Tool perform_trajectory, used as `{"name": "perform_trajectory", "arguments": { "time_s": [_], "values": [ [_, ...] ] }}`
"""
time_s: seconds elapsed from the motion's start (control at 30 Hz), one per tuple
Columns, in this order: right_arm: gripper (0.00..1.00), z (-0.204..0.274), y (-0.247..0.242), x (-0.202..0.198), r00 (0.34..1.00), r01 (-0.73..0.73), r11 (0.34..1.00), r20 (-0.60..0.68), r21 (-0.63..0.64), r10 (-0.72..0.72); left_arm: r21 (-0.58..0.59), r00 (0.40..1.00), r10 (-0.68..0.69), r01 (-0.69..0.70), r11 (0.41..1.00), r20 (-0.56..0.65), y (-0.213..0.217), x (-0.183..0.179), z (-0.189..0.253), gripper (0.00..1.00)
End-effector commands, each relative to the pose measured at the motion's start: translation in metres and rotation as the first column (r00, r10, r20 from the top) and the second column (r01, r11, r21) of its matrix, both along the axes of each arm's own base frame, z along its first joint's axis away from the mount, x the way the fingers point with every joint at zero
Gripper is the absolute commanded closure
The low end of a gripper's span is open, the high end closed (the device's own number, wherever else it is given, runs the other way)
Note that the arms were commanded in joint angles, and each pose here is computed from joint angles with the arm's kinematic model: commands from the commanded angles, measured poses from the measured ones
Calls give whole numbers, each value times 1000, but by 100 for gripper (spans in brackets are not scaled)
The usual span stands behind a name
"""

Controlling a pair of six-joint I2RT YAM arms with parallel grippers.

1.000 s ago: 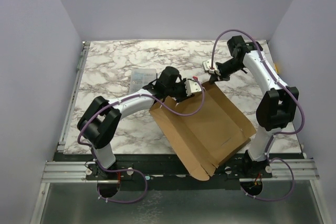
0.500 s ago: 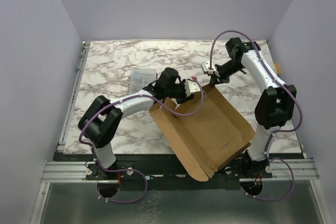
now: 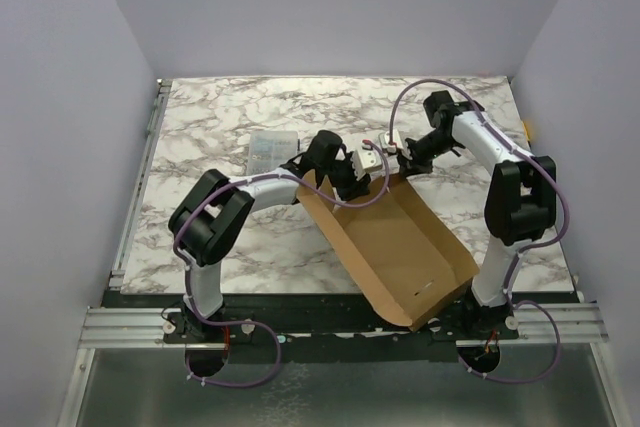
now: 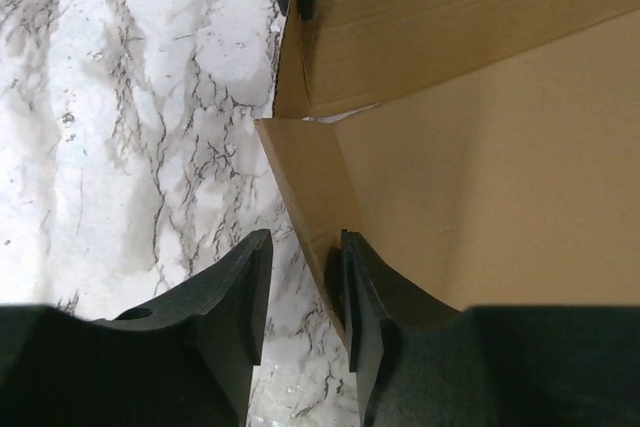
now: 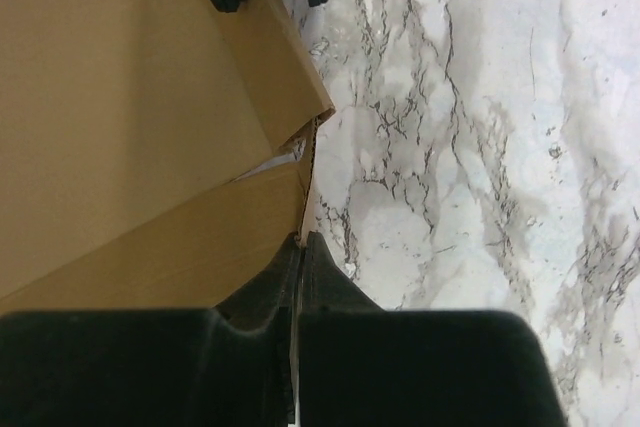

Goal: Fold the paper box
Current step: Fold the paper box at the center of the board.

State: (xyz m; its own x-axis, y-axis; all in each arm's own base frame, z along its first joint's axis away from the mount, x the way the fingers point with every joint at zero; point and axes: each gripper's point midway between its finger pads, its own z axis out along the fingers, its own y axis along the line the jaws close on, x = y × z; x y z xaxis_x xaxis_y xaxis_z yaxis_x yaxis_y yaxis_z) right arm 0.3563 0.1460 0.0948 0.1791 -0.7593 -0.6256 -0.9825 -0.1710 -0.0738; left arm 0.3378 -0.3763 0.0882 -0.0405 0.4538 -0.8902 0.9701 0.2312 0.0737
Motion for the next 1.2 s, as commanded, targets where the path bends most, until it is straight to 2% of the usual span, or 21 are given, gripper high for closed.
{"name": "perform_trajectory", "arguments": {
  "time_s": [0.0, 0.1, 0.17, 0.23, 0.4, 0.6, 0.77, 1.0, 1.07, 1.13, 1.17],
  "values": [
    [99, 4, 4, -3, 997, 76, 997, -7, -3, -76, -36, 1000, 24, -23, 999, 10, -4, 17, 6, 65],
    [95, 7, 8, -1, 992, 118, 993, -39, 13, -118, -37, 1000, 15, -15, 999, -3, -6, 17, 6, 78],
    [83, 13, 11, 3, 983, 174, 984, -68, 27, -172, -29, 1000, 8, -8, 1000, -5, -7, 17, 7, 91],
    [74, 20, 12, 8, 969, 233, 971, -95, 45, -228, -25, 1000, 5, -5, 1000, 9, -6, 18, 11, 98],
    [47, 54, -3, 23, 890, 438, 885, -216, 155, -403, -15, 995, 20, -19, 1000, 94, 2, 22, 28, 100],
    [26, 63, -45, 18, 728, 666, 705, -420, 244, -542, -27, 984, 50, -46, 999, 172, 12, 21, 47, 100],
    [25, 31, -38, -6, 637, 723, 661, -564, 201, -525, -87, 971, 77, -59, 994, 225, 16, 17, 71, 100],
    [29, 49, -25, -1, 604, 734, 634, -662, 244, -444, -136, 956, 79, -41, 990, 284, 13, 10, 99, 100],
    [40, 55, -22, 0, 599, 732, 632, -682, 254, -420, -153, 951, 82, -37, 988, 298, 12, 10, 106, 100],
    [57, 62, -21, 1, 602, 730, 630, -687, 266, -408, -170, 946, 88, -35, 985, 312, 11, 10, 114, 100],
    [62, 66, -21, 2, 608, 728, 628, -683, 277, -404, -179, 944, 92, -36, 983, 318, 11, 11, 117, 100]
  ]
}}
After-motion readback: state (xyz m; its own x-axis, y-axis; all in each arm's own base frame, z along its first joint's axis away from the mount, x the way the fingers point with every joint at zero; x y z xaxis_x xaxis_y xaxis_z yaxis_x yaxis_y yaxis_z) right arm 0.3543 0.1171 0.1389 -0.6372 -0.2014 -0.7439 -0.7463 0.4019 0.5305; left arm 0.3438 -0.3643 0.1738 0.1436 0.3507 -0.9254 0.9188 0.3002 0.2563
